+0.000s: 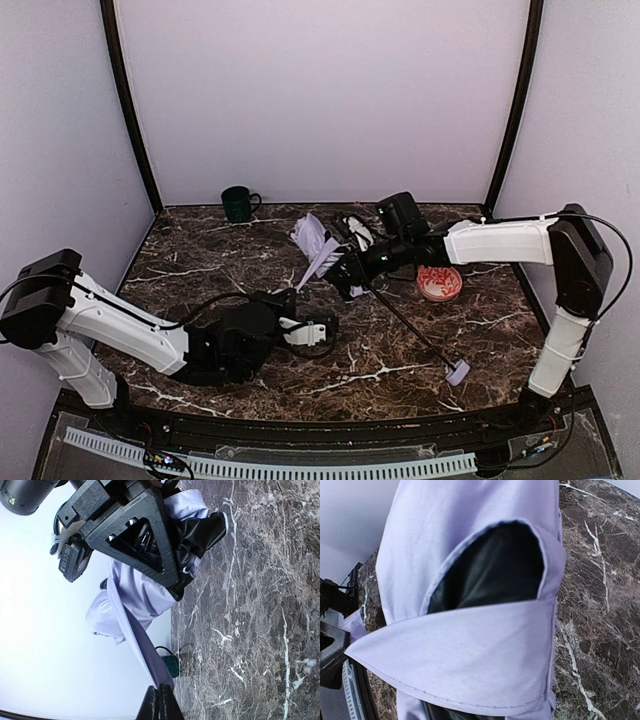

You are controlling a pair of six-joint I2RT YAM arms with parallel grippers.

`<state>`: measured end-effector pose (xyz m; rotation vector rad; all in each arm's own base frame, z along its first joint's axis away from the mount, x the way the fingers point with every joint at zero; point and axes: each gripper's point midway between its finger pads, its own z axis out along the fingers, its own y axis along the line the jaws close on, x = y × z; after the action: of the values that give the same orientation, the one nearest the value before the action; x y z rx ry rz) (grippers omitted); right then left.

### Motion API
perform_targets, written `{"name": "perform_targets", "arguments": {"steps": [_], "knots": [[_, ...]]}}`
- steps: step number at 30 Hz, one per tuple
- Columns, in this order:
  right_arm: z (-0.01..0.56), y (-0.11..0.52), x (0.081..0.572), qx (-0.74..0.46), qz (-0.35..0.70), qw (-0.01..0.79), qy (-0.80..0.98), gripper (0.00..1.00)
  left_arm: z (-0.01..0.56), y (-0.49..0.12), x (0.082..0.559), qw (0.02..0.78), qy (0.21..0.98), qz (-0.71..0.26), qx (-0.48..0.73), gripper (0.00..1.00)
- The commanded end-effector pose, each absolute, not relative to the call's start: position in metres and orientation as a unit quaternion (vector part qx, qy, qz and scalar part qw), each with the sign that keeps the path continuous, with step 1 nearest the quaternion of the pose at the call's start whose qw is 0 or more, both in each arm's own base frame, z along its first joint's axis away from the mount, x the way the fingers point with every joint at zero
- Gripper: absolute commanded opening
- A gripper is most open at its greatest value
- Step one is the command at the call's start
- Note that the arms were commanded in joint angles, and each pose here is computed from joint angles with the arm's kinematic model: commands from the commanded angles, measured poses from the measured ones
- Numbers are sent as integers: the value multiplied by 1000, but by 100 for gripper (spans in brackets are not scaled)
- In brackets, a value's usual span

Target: Put away the umbrella

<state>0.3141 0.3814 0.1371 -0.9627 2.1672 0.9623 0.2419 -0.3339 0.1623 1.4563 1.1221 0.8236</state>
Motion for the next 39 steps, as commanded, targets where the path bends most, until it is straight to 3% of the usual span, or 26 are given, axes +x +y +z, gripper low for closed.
{"name": "perform_targets", "arguments": {"steps": [1, 11, 23, 27, 33, 39], "knots": [[228, 367, 368, -291, 386, 403, 777, 0, 155, -330, 238, 536, 459, 345, 619, 0], [247, 363, 298, -433, 432, 359, 705, 0, 140, -302, 283, 516, 482, 395, 588, 0], [302, 379, 234, -522, 496, 359, 594, 0, 133, -337, 294, 534, 458, 394, 591, 0], [305, 385, 231, -528, 481, 366, 596, 0, 137, -346, 294, 543, 451, 390, 591, 0], [296, 385, 257, -493, 430, 403, 640, 0, 121, -381, 286, 550, 473, 303, 618, 0], [282, 386, 238, -517, 421, 372, 645, 0, 111, -378, 292, 543, 482, 311, 613, 0]]}}
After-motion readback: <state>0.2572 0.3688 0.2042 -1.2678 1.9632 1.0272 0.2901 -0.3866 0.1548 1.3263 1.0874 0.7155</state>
